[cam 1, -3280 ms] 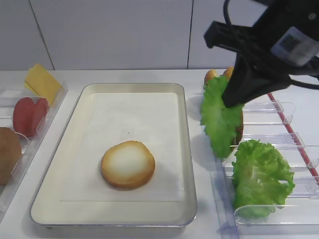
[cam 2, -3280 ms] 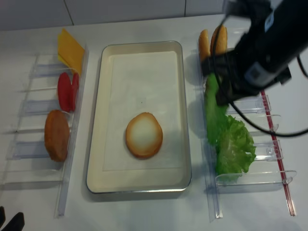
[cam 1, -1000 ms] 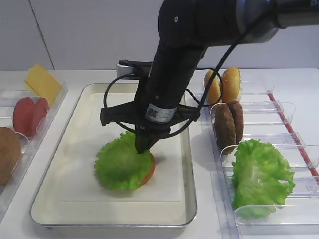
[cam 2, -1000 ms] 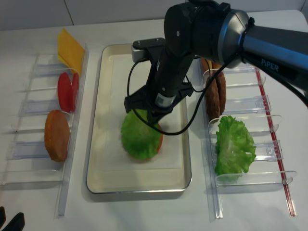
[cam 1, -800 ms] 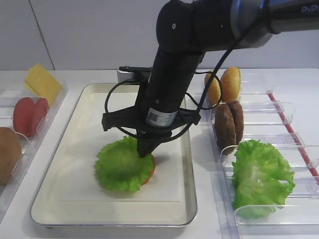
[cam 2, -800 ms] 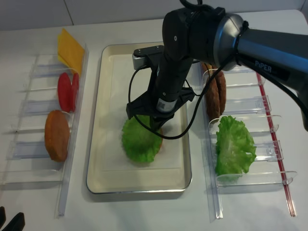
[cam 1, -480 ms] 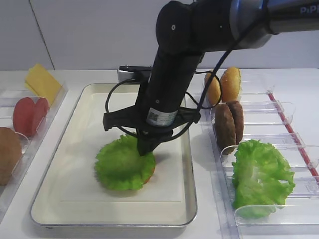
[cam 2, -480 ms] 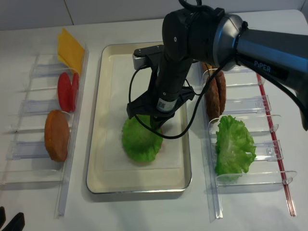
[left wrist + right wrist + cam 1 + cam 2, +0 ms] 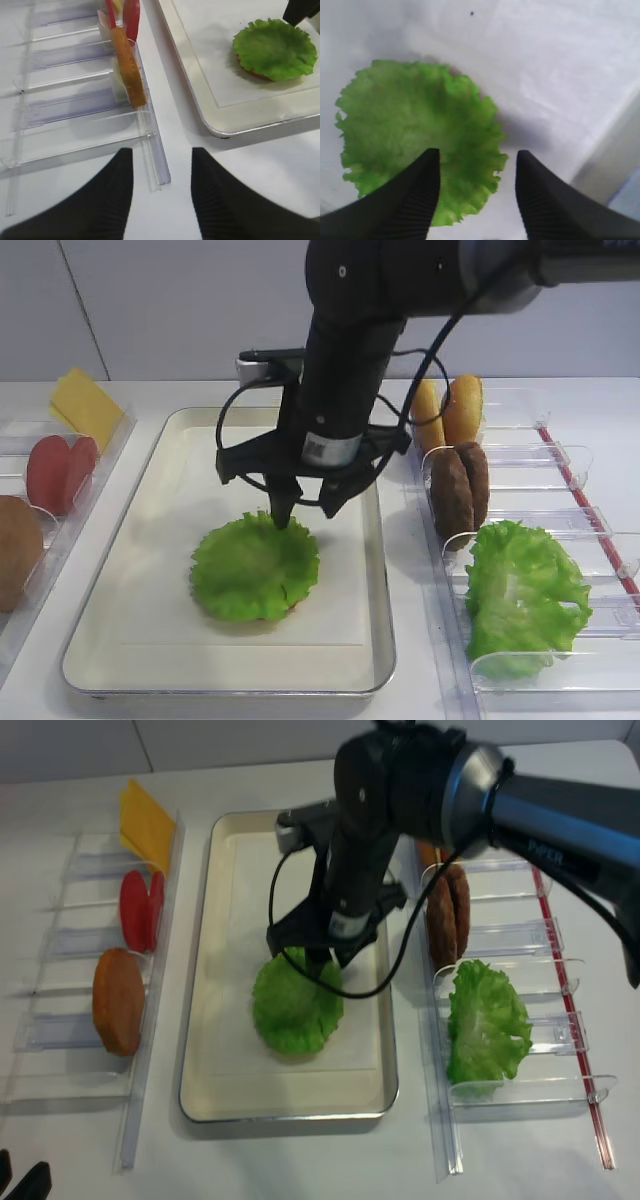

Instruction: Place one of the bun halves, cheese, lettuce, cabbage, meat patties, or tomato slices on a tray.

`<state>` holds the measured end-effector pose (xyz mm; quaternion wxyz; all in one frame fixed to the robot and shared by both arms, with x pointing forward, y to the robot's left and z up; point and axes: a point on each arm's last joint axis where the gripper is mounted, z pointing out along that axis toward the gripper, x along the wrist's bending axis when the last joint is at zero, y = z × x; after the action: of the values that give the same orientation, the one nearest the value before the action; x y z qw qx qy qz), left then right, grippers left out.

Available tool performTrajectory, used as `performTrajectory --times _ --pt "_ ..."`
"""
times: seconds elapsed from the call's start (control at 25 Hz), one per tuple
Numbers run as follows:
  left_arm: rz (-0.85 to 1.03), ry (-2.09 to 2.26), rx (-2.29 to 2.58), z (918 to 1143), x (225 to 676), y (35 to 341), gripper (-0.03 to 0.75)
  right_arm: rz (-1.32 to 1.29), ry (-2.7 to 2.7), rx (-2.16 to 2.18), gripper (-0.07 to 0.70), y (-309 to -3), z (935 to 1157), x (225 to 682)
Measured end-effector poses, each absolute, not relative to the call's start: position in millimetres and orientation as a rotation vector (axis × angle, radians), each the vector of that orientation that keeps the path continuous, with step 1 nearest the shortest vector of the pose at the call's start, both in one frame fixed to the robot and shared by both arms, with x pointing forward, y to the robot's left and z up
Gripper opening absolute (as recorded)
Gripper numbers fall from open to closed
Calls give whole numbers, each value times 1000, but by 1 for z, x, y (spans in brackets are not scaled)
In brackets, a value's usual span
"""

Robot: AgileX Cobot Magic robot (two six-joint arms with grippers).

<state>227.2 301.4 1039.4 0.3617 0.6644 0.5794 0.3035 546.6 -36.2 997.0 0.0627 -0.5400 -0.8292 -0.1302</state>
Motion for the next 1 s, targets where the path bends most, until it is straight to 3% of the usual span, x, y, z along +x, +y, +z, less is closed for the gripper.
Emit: performTrajectory --times 0.12,0.2,0.72,0.88,1.0 --pt "782 1492 1711 1039 227 301 267 -341 -2606 -1669 466 -41 1020 556" --pt "782 1492 1711 1039 227 301 267 -324 -2658 -1690 491 -43 1036 560" --pt "782 1492 1711 1039 227 301 267 -574 -2865 -1748 503 -67 1120 556" --pt "782 1492 1711 1039 227 301 267 -666 -2860 -1816 503 -98 1149 550" --pt "782 1492 1711 1039 227 301 267 -657 -2824 -1952 503 -141 1160 543"
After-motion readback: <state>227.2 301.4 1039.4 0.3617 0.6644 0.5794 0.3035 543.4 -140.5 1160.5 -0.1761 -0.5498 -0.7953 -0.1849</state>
